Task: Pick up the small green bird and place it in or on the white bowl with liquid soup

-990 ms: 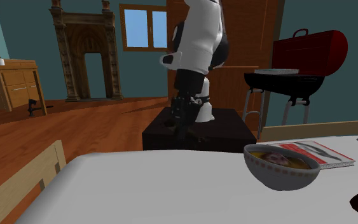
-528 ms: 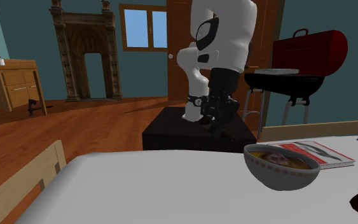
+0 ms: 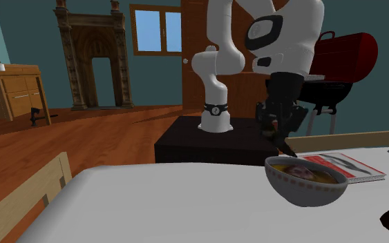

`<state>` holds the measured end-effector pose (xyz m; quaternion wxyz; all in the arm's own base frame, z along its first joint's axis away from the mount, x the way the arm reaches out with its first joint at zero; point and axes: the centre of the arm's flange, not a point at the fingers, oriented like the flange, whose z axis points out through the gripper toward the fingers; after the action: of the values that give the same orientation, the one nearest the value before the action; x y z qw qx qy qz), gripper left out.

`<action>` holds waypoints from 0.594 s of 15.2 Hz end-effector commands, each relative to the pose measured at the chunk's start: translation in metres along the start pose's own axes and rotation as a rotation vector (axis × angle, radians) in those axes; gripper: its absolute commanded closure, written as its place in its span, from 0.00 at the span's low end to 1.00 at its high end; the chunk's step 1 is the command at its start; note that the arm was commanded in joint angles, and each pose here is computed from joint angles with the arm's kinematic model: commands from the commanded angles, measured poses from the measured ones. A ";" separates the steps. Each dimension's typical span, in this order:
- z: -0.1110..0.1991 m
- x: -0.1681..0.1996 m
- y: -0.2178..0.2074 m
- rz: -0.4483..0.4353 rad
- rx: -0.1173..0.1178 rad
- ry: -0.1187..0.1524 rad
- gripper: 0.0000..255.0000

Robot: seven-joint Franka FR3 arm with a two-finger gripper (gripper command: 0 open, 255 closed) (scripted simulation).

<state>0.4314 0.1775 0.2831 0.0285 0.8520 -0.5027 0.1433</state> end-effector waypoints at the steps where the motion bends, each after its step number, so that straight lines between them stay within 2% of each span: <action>1: -0.005 -0.025 -0.008 0.003 -0.001 0.000 1.00; 6: -0.021 -0.083 -0.029 0.003 -0.001 0.000 1.00; 9: -0.006 -0.087 -0.027 0.003 -0.001 0.000 1.00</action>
<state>0.4138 0.2644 0.2716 0.0285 0.8514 -0.5039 0.1427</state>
